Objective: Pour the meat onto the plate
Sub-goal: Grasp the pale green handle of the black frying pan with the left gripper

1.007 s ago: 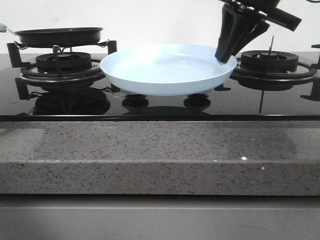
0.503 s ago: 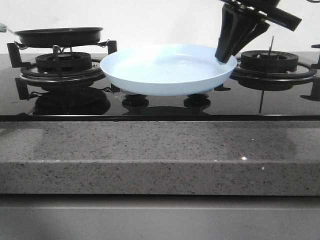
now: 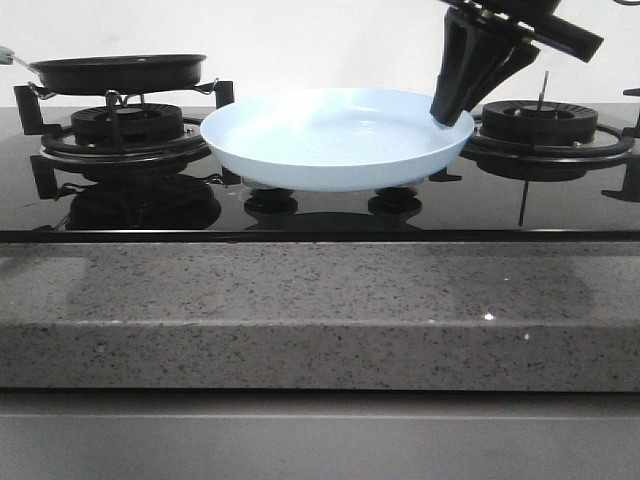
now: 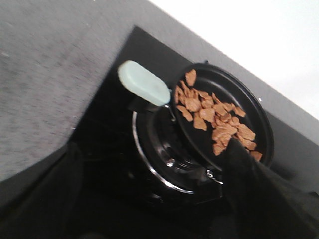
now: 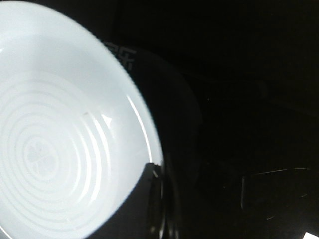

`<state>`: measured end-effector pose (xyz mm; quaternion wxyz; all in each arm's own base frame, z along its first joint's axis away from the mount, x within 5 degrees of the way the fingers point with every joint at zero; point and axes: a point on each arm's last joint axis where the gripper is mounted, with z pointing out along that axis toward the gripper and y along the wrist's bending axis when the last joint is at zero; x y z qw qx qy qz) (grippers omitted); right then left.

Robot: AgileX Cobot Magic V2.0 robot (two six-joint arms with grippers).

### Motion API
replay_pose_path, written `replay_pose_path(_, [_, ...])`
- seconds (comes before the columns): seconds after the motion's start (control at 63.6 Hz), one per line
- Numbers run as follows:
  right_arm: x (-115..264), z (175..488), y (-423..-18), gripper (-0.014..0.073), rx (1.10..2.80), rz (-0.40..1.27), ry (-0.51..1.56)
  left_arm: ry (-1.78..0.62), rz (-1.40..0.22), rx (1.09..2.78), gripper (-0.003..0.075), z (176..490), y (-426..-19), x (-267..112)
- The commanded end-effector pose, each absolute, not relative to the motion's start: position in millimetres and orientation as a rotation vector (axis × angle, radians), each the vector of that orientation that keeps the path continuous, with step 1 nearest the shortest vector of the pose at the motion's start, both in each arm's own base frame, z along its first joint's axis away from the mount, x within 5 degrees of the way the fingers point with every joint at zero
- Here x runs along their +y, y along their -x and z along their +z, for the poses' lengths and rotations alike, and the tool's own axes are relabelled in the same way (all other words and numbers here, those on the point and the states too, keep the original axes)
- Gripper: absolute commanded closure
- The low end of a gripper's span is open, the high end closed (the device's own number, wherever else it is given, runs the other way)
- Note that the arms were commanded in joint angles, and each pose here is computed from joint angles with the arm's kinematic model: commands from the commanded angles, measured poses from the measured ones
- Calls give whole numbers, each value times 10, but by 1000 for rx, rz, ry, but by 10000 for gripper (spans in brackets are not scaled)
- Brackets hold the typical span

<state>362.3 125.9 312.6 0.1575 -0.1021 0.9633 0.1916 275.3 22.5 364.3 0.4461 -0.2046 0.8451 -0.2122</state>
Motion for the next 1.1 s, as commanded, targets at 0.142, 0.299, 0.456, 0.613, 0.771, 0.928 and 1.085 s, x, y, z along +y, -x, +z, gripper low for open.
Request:
replay_pose_path(0.142, [1253, 3438, -3532, 653, 2644, 590, 297, 504, -619, 2086, 154, 3732, -3282, 272])
replay_pose_path(0.299, [1253, 3438, -3532, 653, 2644, 590, 297, 535, -669, 2111, 154, 3626, -3515, 293])
replay_pose_path(0.456, [1253, 3438, -3532, 653, 2644, 590, 297, 574, -700, 2122, 154, 3514, -3631, 314])
replay_pose_path(0.613, [1253, 3437, -3531, 653, 2645, 590, 297, 647, -763, 2101, 154, 3420, -3711, 394])
replay_pose_path(0.771, [1253, 3437, -3531, 653, 2645, 590, 297, 657, -837, 2046, 154, 3427, -3751, 435])
replay_pose_path(0.928, [1253, 3437, -3531, 653, 2645, 590, 297, 689, -863, 2030, 154, 3380, -3799, 444])
replay_pose_path(1.085, [1253, 3437, -3531, 653, 2645, 590, 297, 706, -919, 2037, 154, 3276, -3871, 433])
